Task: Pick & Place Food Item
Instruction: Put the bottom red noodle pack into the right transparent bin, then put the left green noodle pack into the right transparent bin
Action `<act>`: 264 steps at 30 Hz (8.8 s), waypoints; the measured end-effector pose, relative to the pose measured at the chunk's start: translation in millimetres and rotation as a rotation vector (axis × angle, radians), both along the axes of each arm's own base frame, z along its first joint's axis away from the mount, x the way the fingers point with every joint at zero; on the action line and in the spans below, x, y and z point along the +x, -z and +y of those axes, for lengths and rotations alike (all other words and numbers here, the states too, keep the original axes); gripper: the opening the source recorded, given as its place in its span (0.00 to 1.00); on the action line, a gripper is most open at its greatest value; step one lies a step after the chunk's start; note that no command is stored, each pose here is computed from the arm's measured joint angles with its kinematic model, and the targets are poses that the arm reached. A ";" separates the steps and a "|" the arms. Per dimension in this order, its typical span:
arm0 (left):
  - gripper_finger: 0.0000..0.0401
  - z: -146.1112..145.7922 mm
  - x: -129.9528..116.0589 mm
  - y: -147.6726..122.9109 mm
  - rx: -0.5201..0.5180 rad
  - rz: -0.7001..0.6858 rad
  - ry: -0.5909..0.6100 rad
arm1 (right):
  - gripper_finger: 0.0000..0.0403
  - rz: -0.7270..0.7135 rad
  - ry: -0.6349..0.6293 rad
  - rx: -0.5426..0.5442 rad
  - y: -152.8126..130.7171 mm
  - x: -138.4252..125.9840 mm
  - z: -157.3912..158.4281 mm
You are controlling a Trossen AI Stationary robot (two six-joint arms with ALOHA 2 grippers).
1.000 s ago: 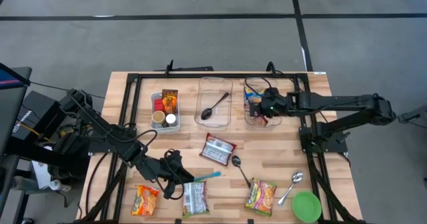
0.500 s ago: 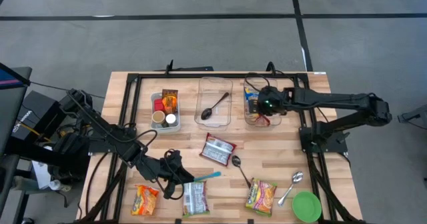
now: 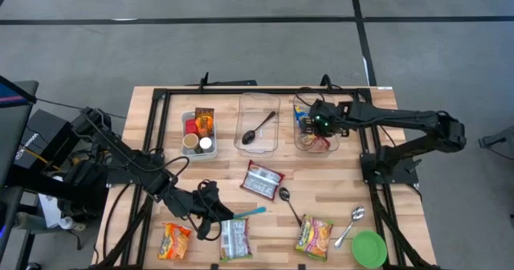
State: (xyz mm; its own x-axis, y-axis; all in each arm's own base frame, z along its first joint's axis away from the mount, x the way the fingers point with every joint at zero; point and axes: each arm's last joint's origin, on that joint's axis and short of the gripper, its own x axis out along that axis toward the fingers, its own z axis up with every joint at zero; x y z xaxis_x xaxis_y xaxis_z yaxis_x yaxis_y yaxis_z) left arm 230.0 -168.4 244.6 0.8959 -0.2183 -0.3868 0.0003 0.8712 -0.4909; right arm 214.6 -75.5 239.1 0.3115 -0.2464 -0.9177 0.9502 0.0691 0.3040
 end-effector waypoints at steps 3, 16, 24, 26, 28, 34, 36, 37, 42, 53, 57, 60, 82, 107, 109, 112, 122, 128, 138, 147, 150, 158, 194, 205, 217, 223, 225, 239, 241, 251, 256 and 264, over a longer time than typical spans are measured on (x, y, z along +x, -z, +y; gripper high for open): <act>0.11 0.0 0.0 0.0 0.000 0.000 0.000 | 0.00 0.036 -0.007 -0.002 1.0 -4.5 -5.0; 0.11 0.0 0.0 0.0 0.000 0.000 0.000 | 0.00 0.173 -0.033 0.019 4.5 -20.4 -13.6; 0.11 0.5 0.1 -0.1 0.005 -0.004 -0.016 | 0.00 0.210 -0.049 0.012 6.5 -23.4 -13.8; 0.11 0.7 0.3 -0.1 0.007 -0.006 -0.022 | 0.00 0.219 -0.048 0.015 7.8 -23.2 -14.0; 0.11 0.6 0.2 -0.1 0.007 -0.006 -0.021 | 0.00 0.237 -0.048 0.020 11.8 -20.4 -15.2; 0.11 0.7 0.3 -0.1 0.007 -0.006 -0.022 | 0.00 0.248 -0.092 0.029 25.3 -5.7 -16.3; 0.11 0.6 0.2 -0.1 0.007 -0.006 -0.021 | 0.00 0.246 -0.104 0.039 29.7 -1.0 -16.3; 0.11 0.7 0.3 -0.1 0.007 -0.006 -0.022 | 0.00 0.252 -0.109 0.050 32.1 0.4 -16.2; 0.11 0.6 0.2 -0.1 0.007 -0.006 -0.021 | 0.00 0.287 -0.133 0.067 41.8 5.9 -16.5; 0.11 0.6 0.2 -0.1 0.005 -0.005 -0.022 | 0.00 0.261 -0.169 0.060 44.0 12.1 -14.5; 0.11 0.6 0.2 -0.1 0.005 -0.005 -0.021 | 0.00 0.261 -0.173 0.065 43.5 11.6 -14.1; 0.11 0.6 0.2 -0.1 0.005 -0.005 -0.022 | 0.03 0.262 -0.173 0.068 43.8 11.6 -14.1; 0.11 0.6 0.2 -0.1 0.005 -0.005 -0.022 | 0.19 0.355 -0.206 0.103 35.7 -4.9 -8.3; 0.11 0.6 0.2 -0.1 0.005 -0.005 -0.022 | 0.19 0.439 -0.247 0.096 31.5 -14.0 -15.1; 0.11 0.7 0.2 -0.1 0.005 -0.005 -0.022 | 0.19 0.429 -0.255 0.087 26.7 -11.3 -14.7; 0.11 0.6 0.2 -0.1 0.005 -0.005 -0.021 | 0.19 0.431 -0.265 0.063 17.2 -7.6 -13.3; 0.11 0.6 0.2 -0.1 0.005 -0.005 -0.021 | 0.19 0.405 -0.350 0.000 -34.4 7.9 4.2; 0.11 0.7 0.3 -0.1 0.005 -0.005 -0.022 | 0.19 0.342 -0.448 -0.049 -72.1 17.8 32.4; 0.11 0.2 0.7 -1.6 -0.006 -0.019 -0.021 | 0.19 0.159 -0.541 -0.128 -120.9 21.4 104.1; 0.11 0.0 1.0 -2.3 -0.011 -0.026 -0.021 | 0.19 0.076 -0.572 -0.104 -124.1 3.6 169.6; 0.11 -0.1 1.0 -2.3 -0.012 -0.025 -0.015 | 0.19 0.040 -0.557 -0.128 -124.6 -5.4 188.1; 0.11 -2.1 0.2 -1.9 -0.034 -0.005 0.051 | 0.19 -0.052 -0.527 -0.194 -123.1 -23.9 220.7; 0.18 4.5 -25.2 40.8 0.306 0.390 0.256 | 0.19 -0.136 -0.507 -0.173 -64.1 -13.8 240.6; 0.36 -1.1 -18.1 68.1 0.444 0.272 0.377 | 0.19 -0.153 -0.496 -0.195 -64.7 -12.8 240.1; 0.52 -7.6 -8.3 96.3 0.566 0.296 0.448 | 0.19 -0.178 -0.493 -0.181 -65.7 -11.2 242.0; 0.59 -8.6 -7.0 103.6 0.580 0.315 0.452 | 0.19 -0.187 -0.492 -0.176 -66.0 -10.6 242.5; 0.60 -9.0 -6.4 105.9 0.592 0.316 0.454 | 0.19 -0.187 -0.492 -0.177 -66.0 -10.6 242.5; 0.53 -14.4 0.2 116.8 0.587 0.289 0.454 | 0.19 -0.191 -0.488 -0.183 -66.1 -10.4 242.3; 0.51 -14.1 0.0 115.6 0.589 0.286 0.450 | 0.19 -0.191 -0.488 -0.183 -66.2 -10.4 242.3; 0.36 -13.7 0.0 115.1 0.593 0.285 0.439 | 0.19 -0.191 -0.489 -0.183 -66.2 -10.4 242.3; 0.27 -13.7 0.1 115.1 0.593 0.285 0.439 | 0.19 -0.191 -0.501 -0.188 -66.3 -10.1 242.6; 0.15 -13.6 0.2 115.0 0.592 0.284 0.438 | 0.19 -0.195 -0.504 -0.205 -66.5 -10.1 242.4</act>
State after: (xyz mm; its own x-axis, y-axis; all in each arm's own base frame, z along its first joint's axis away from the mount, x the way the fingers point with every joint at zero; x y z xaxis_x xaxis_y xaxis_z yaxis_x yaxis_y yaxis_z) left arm 230.2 -182.1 129.6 0.6255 -0.2149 -0.7500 0.3479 0.9373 0.0215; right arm 204.5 166.9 305.6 0.5949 -0.1903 -0.7809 0.7123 0.5750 0.4025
